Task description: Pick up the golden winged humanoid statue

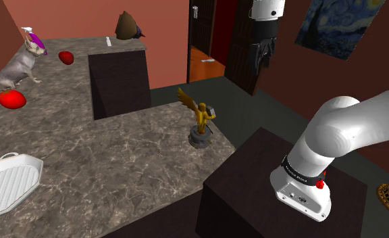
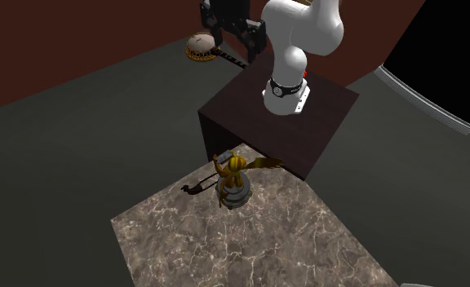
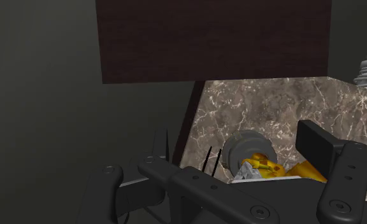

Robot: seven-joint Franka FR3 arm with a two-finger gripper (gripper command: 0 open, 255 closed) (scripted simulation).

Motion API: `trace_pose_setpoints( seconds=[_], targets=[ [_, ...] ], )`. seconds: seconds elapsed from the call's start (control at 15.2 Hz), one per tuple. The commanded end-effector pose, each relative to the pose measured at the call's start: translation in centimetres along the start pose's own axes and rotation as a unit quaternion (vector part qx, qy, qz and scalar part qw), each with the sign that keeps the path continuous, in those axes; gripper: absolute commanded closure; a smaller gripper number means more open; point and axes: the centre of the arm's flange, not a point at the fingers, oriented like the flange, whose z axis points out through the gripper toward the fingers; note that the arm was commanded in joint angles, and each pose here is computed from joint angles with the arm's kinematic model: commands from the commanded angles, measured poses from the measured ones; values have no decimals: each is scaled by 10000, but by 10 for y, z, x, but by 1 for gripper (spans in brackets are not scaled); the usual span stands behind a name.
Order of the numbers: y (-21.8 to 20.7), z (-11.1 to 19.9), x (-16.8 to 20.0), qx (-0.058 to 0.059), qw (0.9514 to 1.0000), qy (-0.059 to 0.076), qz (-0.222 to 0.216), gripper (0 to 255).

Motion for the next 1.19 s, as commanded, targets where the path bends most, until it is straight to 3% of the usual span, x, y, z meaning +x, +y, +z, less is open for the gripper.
trace_pose_setpoints(
  seconds=[0.0,1.12],
  targets=[
    [0,0,0,0,10000,0,0,0],
    [-105,82,198,-121,9957,-486,-785,0]
  ],
)
